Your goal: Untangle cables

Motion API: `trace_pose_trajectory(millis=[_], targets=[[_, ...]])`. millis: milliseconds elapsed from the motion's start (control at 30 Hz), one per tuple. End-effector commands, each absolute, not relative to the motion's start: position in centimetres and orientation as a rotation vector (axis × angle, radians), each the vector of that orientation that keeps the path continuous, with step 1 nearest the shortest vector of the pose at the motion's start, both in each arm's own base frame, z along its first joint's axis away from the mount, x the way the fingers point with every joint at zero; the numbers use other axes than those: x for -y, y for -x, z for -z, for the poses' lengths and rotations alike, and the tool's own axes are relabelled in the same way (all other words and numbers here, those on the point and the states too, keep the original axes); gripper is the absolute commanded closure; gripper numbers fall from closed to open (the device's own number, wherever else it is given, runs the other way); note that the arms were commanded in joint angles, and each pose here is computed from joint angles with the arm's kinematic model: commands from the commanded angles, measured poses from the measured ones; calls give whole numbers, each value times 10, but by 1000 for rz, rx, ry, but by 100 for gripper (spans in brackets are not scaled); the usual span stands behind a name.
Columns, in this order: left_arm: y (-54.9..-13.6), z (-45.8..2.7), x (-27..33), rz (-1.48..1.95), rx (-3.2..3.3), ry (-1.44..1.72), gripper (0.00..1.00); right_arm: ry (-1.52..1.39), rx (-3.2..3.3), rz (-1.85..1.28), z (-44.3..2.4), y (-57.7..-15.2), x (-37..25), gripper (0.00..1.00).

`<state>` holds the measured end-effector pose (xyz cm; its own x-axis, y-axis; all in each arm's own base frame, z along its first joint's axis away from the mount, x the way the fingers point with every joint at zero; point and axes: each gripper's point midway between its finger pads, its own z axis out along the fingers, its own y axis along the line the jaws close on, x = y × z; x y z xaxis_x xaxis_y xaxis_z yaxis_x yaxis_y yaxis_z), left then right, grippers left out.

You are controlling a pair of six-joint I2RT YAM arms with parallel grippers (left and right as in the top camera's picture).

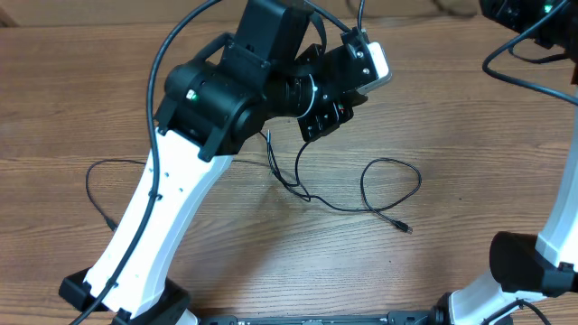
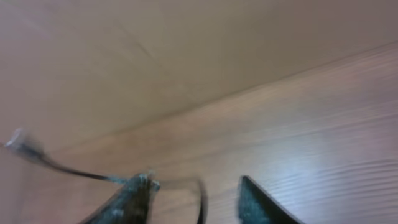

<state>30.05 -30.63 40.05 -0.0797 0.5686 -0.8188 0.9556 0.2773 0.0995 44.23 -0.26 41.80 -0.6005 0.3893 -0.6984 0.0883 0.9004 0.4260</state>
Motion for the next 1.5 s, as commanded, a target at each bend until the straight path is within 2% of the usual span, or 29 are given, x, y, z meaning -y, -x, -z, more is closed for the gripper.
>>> trace_pose_trajectory(millis=[0,167,467,667,800,1000,1467], targets=[[-295,-430,288,524,-1712,-1325,96,-401,-2237,-326,-399,-447,20,47],[-297,-440,268,404,-1727,-1267,96,-409,-2273,-326,-386,-452,21,44],[-302,-439,245,261,-1789,-1212,96,-391,-2311,-360,-380,-447,15,28],[-314,-437,231,172,-1852,-1127,96,23,-2312,-599,-388,-435,-35,20],[-332,-447,216,120,-1916,-899,96,280,-2267,-739,-394,-418,-63,15],[-359,-480,199,59,-1865,-605,96,471,-2221,-825,-395,-400,-79,14],[-384,-572,189,206,-1558,-291,96,544,-2243,-931,-387,-388,-110,14]])
